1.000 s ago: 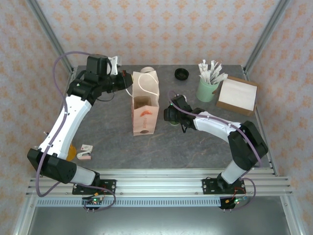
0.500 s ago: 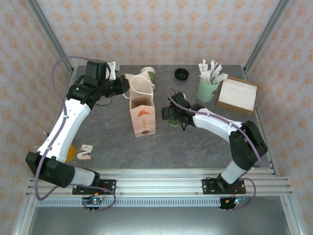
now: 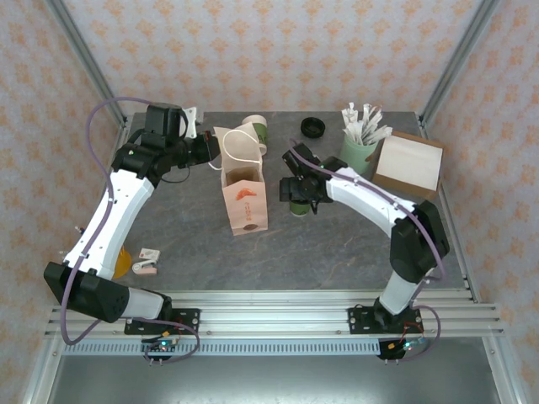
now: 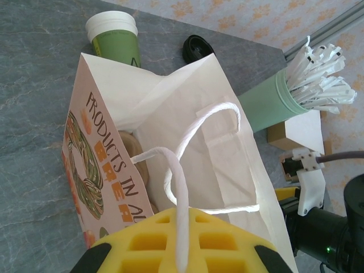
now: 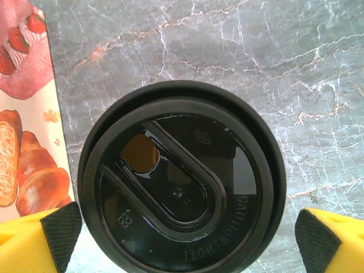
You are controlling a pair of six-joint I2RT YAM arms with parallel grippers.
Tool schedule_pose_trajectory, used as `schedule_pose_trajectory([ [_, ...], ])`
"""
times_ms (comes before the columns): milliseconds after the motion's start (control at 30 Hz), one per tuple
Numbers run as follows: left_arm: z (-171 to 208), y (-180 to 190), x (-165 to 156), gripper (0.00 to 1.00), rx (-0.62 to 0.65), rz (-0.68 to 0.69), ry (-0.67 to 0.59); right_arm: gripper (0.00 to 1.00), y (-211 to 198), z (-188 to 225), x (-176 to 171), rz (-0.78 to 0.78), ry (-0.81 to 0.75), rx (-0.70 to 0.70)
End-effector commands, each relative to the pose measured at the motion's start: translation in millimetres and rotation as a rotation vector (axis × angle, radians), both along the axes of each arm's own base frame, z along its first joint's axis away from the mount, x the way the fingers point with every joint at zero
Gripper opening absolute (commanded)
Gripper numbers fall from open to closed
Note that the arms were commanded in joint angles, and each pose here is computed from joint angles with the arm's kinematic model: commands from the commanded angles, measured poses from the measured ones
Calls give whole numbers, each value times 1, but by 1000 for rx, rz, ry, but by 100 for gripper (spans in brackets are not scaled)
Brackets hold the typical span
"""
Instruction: Pack the takeout coffee
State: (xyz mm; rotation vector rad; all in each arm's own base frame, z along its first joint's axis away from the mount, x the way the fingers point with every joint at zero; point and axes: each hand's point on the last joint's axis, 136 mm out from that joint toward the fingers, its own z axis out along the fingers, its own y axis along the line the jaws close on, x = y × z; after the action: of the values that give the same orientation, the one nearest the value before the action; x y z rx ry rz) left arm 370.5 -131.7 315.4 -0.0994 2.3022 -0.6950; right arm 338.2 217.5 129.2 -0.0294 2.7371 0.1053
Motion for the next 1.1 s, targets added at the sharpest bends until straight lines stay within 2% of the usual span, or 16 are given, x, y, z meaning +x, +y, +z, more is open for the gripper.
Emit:
schedule_pose_trajectory([
  [0,11,9,-3,0,25,9,-25,100,-3,-6,-9,-14,82,-36],
  [300,10,11,-7,0,35,8,-20,100,-4,-14,-1,-21,132,-114],
  [433,9,10,-8,0,31,2,-9,100,-1,-16,3,-41,137,-97],
  [733,4,9,-12,0,29,-6,7,94,0,-21,12,-77,136,-71],
  [900,2,10,-14,0,33,-3,11,88,3,-19,18,-80,122,-53],
  [1067,4,10,-15,0,27,-2,10,77,2,-16,19,-68,121,-57],
])
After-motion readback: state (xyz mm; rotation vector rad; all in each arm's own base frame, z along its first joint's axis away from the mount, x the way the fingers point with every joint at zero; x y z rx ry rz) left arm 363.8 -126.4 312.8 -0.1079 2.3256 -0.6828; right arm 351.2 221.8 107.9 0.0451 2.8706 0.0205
